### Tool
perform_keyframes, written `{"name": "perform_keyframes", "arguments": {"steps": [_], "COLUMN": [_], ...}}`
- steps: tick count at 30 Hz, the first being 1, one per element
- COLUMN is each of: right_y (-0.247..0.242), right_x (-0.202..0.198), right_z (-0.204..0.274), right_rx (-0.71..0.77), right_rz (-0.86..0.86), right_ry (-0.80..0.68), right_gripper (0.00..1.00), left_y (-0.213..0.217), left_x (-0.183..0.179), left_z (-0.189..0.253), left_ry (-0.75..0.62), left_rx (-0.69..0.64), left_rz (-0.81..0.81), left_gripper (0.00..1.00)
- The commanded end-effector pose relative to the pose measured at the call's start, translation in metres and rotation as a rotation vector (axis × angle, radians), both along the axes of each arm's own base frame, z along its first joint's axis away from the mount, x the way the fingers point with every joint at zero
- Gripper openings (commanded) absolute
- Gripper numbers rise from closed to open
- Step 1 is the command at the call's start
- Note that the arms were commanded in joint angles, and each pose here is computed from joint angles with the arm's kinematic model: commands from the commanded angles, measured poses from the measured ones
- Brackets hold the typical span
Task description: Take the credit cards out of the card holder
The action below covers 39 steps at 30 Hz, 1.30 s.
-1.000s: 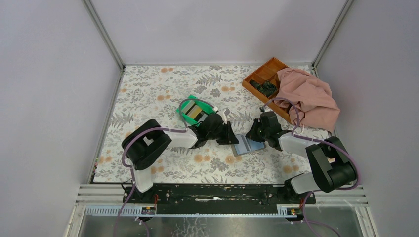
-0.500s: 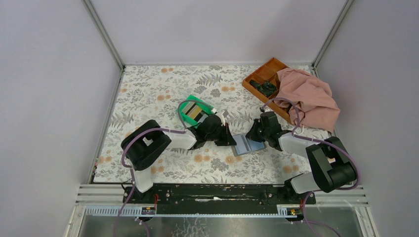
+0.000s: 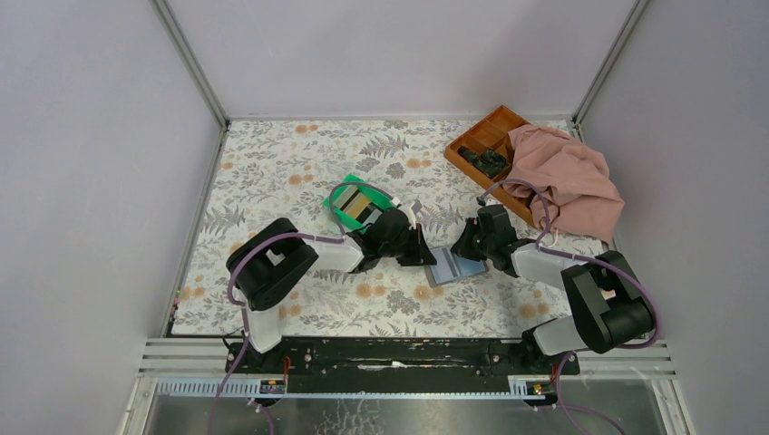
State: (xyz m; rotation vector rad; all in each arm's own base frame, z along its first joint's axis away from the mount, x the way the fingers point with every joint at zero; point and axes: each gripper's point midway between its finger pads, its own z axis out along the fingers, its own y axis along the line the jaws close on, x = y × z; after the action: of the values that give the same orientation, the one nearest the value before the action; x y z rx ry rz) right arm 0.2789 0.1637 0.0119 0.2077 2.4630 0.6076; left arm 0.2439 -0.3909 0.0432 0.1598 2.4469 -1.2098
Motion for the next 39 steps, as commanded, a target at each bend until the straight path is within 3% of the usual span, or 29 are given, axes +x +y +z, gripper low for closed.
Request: {"name": "perform_keyframes", "arguments": {"steps": [1,29,39], "right_y": [-0.006,-0.005,-0.001], "right_x": [-0.02,-0.022,-0.025], "right_z": [-0.018,-0.019,-0.017], "right_rx": [-0.035,-0.027,-0.002], "right_rz": [0.026,0.028,0.041], "right_ry": [0.079,0.084,0.085], "right_gripper": [0.0,0.0,0.0], "left_y": [-0.009,-0.008,-0.016], "left_x": [0.004,0.003,0.008], "left_z": [0.005,-0.006,0.006], "left_ry": [-0.028,-0.004,-0.016], "left_rx": [-0.036,-0.031,-0.089], "left_rz": [-0.009,0.003,0.018], "left_gripper": [0.09,0.09,0.1]}}
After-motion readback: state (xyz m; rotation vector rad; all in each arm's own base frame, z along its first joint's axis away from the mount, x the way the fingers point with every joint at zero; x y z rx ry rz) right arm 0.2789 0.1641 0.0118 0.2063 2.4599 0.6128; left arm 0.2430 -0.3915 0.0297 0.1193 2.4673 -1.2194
